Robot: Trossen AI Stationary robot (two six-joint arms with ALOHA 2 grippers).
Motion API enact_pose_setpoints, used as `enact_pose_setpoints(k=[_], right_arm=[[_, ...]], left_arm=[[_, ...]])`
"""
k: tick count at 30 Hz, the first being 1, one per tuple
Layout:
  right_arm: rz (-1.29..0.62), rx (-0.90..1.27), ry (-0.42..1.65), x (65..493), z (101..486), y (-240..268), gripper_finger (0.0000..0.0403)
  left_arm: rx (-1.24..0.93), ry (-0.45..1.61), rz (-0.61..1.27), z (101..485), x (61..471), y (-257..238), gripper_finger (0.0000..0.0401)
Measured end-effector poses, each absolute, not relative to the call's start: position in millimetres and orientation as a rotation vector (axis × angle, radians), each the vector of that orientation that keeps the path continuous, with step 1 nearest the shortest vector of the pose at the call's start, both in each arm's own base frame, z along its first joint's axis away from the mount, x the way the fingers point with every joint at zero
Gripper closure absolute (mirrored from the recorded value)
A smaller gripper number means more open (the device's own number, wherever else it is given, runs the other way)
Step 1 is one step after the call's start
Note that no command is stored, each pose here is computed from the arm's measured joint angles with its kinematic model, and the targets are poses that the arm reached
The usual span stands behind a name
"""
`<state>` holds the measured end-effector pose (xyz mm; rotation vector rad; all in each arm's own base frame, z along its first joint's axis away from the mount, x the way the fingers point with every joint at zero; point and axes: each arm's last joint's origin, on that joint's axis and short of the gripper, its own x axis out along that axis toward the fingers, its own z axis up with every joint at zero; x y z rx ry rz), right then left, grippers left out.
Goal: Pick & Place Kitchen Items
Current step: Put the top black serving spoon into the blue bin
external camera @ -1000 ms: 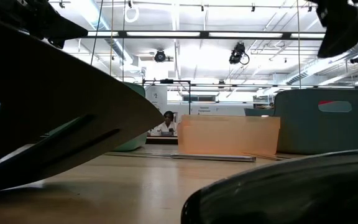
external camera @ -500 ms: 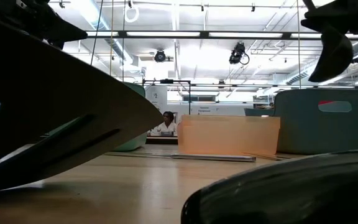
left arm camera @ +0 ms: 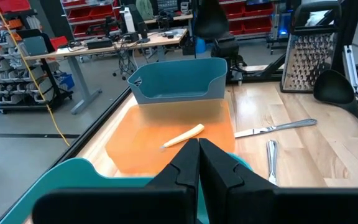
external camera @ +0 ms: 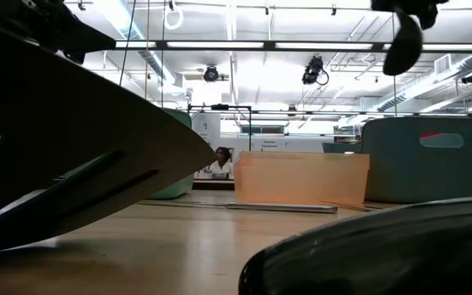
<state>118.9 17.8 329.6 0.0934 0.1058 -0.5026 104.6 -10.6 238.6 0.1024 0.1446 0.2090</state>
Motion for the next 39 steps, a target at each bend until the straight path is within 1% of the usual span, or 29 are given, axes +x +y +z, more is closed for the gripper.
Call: enact_pose_setpoints(k=[2, 5, 9, 12, 16, 22, 27, 33, 39], right_arm=[[-0.627, 0.121, 0.158, 128, 338, 14, 0.0335], [-0.767, 0.173, 0.277, 138, 338, 5, 0.0335], [-0.904, 0.179, 0.474, 149, 316, -10, 0.0335], [-0.958, 0.132, 0.551, 154, 303, -17, 0.0335], [-0.960, 0.135, 0.578, 158, 284, -21, 0.0335], [-0.966, 0.240, 0.599, 160, 251, -27, 0.0335], [-0.978, 0.272, 0.618, 158, 226, -30, 0.0335], [-0.984, 0.287, 0.676, 154, 211, -37, 0.0335], [-0.964, 0.313, 0.736, 154, 205, -43, 0.0335]], left_arm=[[0.102, 0.144, 0.209, 239, 105, -11, 0.0385], [0.096, 0.144, 0.210, 239, 105, -11, 0.0385], [0.095, 0.145, 0.210, 239, 105, -11, 0.0385], [0.095, 0.145, 0.210, 239, 105, -11, 0.0385], [0.096, 0.146, 0.209, 238, 105, -11, 0.0385], [0.102, 0.155, 0.209, 238, 104, -11, 0.0385], [0.107, 0.157, 0.208, 237, 104, -11, 0.0385], [0.109, 0.157, 0.208, 237, 104, -11, 0.0385], [0.110, 0.157, 0.208, 237, 104, -11, 0.0385]])
